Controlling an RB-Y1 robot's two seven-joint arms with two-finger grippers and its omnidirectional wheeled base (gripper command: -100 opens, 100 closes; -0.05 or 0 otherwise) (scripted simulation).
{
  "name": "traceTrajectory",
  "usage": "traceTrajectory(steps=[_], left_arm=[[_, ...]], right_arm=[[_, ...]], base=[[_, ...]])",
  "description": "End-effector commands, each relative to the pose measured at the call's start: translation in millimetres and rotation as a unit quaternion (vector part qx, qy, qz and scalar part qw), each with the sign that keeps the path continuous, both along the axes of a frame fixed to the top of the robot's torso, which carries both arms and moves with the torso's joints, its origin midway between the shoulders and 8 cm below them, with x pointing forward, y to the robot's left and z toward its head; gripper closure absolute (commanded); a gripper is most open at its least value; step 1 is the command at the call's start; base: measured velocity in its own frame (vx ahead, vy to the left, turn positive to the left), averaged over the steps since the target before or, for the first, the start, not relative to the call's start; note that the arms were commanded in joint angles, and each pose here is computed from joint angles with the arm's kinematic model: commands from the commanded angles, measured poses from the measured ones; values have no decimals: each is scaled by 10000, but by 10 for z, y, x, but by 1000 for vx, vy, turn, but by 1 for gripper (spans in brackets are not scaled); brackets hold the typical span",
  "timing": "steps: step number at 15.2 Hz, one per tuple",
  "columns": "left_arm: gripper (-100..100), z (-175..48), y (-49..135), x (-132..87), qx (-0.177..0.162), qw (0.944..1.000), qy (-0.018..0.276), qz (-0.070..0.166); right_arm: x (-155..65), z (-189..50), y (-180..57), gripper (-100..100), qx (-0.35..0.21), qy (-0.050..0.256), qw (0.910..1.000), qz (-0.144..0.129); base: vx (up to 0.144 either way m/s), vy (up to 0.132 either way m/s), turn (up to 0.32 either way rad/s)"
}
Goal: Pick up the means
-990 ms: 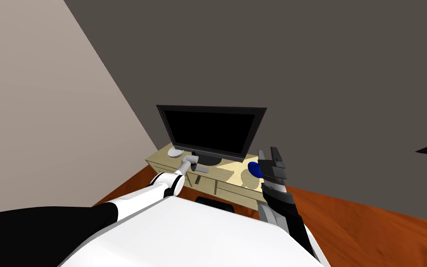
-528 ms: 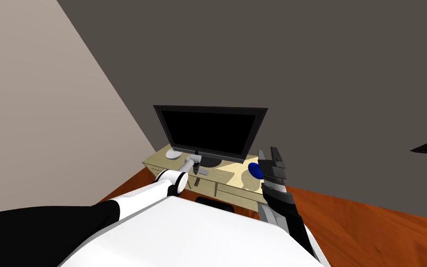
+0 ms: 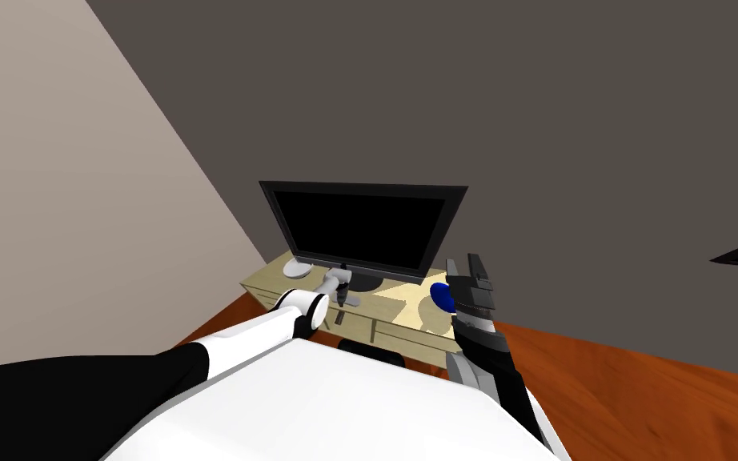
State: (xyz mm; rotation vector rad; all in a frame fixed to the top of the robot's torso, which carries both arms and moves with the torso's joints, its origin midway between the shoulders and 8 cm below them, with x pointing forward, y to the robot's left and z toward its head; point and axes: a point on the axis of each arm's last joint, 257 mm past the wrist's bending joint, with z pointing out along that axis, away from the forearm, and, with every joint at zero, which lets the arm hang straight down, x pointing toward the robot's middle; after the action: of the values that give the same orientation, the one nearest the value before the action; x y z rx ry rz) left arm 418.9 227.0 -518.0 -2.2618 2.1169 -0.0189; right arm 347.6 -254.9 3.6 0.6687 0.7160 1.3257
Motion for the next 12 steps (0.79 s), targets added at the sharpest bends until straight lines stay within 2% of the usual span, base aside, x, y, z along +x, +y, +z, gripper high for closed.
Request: traceTrajectory(steps=[1,4,5,9,10,12], left_arm=[[-100,-65,7,-37,0,10000,-22,0],[-100,-99,1,-70,1,10000,-15,0],[100,-108,2,-73,0,10000,-25,1],[100,-106,0,-70,3,10000,-27,-9],[100,2,-1,12,0,10000,-13,-1],[100,69,-10,60,-2,10000,-3,-3]], right_arm=[[0,0,0,0,0,0,10000,0],[0,0,0,0,0,0,10000,0],[0,0,0,0,0,0,10000,0],[0,0,0,0,0,0,10000,0],[0,0,0,0,0,0,10000,0],[0,0,0,0,0,0,10000,0]], base=[[13,3,-15],[2,4,-12],[0,0,0],[0,0,0],[-8,-5,30],[-16,-6,23]])
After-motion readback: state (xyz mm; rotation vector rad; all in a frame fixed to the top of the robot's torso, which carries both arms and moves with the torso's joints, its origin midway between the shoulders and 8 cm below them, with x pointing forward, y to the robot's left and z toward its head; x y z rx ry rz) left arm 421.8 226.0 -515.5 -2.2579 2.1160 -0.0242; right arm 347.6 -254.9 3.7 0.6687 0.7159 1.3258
